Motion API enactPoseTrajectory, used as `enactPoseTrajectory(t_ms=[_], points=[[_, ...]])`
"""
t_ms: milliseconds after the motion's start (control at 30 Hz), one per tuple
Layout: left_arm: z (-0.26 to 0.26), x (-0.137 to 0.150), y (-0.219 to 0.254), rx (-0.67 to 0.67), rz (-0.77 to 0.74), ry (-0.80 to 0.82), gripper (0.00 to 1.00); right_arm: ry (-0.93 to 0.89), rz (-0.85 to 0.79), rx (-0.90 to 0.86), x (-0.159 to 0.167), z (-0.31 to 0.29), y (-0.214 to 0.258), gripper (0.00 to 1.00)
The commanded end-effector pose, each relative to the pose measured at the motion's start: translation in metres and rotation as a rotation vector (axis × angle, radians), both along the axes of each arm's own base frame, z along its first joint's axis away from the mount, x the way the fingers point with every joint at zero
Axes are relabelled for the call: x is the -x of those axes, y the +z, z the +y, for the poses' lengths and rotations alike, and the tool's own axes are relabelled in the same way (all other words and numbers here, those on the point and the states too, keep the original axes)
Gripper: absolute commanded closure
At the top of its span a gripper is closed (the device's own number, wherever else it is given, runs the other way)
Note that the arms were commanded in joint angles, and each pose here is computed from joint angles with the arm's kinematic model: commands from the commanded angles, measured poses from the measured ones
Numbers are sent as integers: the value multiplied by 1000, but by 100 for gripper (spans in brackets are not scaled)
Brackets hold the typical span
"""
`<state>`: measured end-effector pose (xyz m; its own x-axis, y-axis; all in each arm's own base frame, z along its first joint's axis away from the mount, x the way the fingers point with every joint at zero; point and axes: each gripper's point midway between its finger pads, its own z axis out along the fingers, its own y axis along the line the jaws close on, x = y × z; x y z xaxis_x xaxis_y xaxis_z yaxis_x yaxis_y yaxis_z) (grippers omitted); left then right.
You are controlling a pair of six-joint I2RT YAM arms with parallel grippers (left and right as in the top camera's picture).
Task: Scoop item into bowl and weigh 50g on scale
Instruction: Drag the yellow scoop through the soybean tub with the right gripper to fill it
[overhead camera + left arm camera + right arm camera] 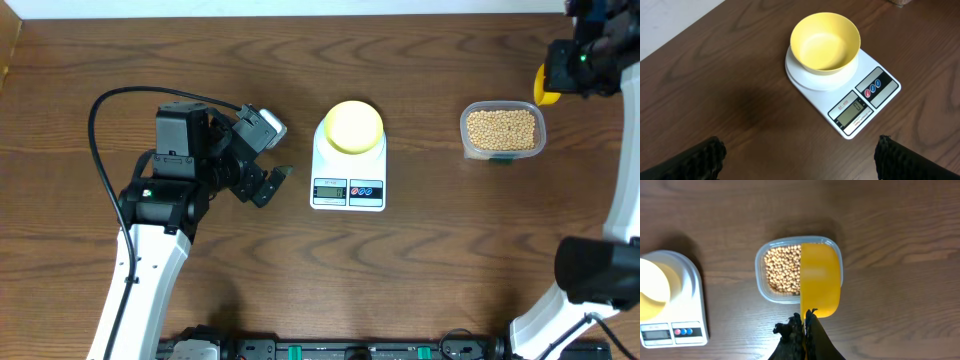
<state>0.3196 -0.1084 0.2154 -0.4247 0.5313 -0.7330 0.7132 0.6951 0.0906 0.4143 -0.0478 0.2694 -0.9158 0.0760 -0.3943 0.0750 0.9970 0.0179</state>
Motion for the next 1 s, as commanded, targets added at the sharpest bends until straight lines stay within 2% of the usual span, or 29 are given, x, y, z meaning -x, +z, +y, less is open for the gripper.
enactPoseTrajectory(t_ms=[0,433,767,967], points=[[3,1,-3,1,9,18,3,8,76,75,-10,-15,-28,99],[3,1,-3,1,9,18,3,81,281,54,-17,-14,-100,99],[3,1,-3,1,9,18,3,86,260,-23,-21,0,-101,99],[3,1,-3,1,9,18,3,74,252,22,-24,-8,-101,99]])
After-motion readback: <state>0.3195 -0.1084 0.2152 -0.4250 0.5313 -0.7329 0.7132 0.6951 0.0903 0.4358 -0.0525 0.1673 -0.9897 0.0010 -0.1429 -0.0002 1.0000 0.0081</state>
